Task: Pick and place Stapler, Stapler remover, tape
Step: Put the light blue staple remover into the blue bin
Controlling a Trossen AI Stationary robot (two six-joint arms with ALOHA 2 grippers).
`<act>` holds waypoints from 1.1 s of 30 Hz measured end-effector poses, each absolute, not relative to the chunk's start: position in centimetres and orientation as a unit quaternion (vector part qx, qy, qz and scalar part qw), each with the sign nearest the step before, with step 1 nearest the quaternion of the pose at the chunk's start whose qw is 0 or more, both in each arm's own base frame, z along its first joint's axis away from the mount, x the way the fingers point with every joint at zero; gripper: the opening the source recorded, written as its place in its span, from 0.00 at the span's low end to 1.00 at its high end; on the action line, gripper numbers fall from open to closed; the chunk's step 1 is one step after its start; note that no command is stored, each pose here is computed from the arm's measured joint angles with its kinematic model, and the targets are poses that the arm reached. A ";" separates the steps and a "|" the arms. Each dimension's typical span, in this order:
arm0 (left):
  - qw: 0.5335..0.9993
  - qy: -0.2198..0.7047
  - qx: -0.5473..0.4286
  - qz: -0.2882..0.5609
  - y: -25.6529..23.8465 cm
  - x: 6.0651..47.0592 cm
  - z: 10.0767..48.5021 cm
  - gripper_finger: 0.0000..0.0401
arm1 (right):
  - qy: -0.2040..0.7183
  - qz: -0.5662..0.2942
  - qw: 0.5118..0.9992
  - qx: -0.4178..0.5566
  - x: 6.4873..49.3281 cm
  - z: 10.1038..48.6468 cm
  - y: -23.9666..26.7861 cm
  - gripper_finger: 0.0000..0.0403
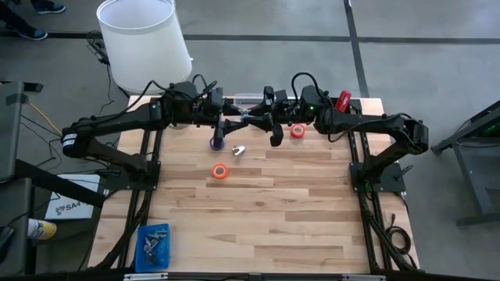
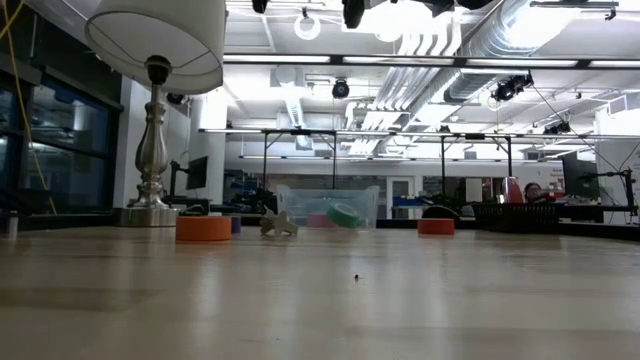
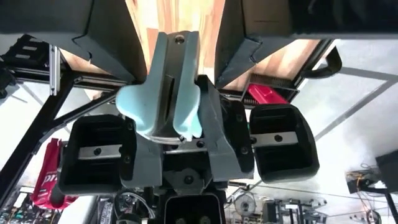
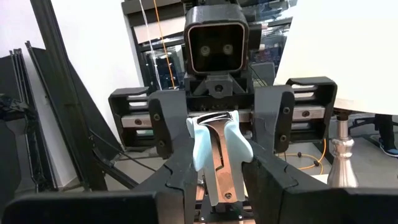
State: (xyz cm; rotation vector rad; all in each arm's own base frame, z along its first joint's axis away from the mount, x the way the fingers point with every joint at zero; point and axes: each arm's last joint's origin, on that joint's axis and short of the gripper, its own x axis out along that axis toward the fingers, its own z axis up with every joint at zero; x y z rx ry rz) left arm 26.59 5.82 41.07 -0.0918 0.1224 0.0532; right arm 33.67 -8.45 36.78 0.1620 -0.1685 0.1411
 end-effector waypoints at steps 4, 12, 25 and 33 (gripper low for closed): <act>0.997 0.061 -0.046 0.027 5.8 26.6 41.1 0.41 | -0.083 0.070 0.991 0.081 33.7 36.8 -8.4 0.23; 0.997 0.057 -0.047 0.034 5.9 26.6 41.1 0.28 | -0.083 0.066 0.991 0.080 33.7 36.7 -8.5 0.23; 0.997 0.059 -0.043 0.026 5.8 26.6 41.1 0.21 | -0.079 0.067 0.991 0.086 33.7 36.7 -8.5 0.23; 0.997 0.059 -0.049 0.021 5.8 26.6 41.1 0.21 | -0.079 0.069 0.990 0.090 33.7 36.7 -8.5 0.28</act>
